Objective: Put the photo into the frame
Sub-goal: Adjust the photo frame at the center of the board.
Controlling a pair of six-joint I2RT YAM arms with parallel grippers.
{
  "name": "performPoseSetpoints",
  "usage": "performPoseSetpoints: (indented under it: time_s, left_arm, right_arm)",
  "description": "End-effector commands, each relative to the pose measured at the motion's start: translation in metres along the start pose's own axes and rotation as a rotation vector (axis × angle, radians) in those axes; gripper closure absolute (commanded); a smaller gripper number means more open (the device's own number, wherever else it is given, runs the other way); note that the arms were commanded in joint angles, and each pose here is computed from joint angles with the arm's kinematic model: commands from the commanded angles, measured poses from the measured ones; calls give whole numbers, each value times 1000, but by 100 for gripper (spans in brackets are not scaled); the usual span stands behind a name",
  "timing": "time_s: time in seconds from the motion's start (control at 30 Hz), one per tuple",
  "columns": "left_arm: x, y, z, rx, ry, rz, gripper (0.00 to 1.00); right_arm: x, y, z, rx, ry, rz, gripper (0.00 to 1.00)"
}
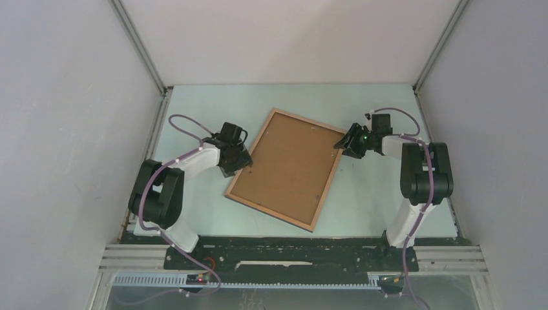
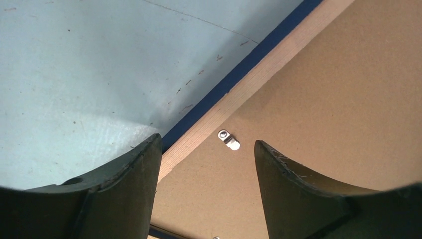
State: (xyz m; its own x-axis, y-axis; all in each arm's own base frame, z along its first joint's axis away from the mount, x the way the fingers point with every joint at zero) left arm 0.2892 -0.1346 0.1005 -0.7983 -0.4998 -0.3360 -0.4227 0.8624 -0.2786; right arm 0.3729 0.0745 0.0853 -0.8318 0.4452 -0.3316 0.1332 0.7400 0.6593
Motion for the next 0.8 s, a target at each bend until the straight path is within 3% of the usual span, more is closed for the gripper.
performPoseSetpoints:
  time_s: [0.0, 0.77]
  left_arm:
    - [-4, -23, -1, 29, 8, -51, 32]
    - [15, -21, -1, -36, 99, 113, 33]
  right_arm:
    - [-5, 14, -5, -73, -22, -21, 42]
    - [-5, 14, -6, -68, -24, -20, 44]
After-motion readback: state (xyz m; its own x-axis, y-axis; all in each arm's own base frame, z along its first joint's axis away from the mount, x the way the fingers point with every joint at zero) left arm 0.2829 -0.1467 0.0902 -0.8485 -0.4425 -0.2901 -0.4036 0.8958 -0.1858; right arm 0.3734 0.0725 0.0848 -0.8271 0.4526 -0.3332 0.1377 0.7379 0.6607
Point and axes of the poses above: each gripper's point midway between its finger pads, its own z axis out along the fingers, its own y axis along the line the jaws close on, x = y × z, the point moved 7 cm from there along -z, back along the fingers, and after that the axes turned 2 degrees about -z, right-handed, at the moved point
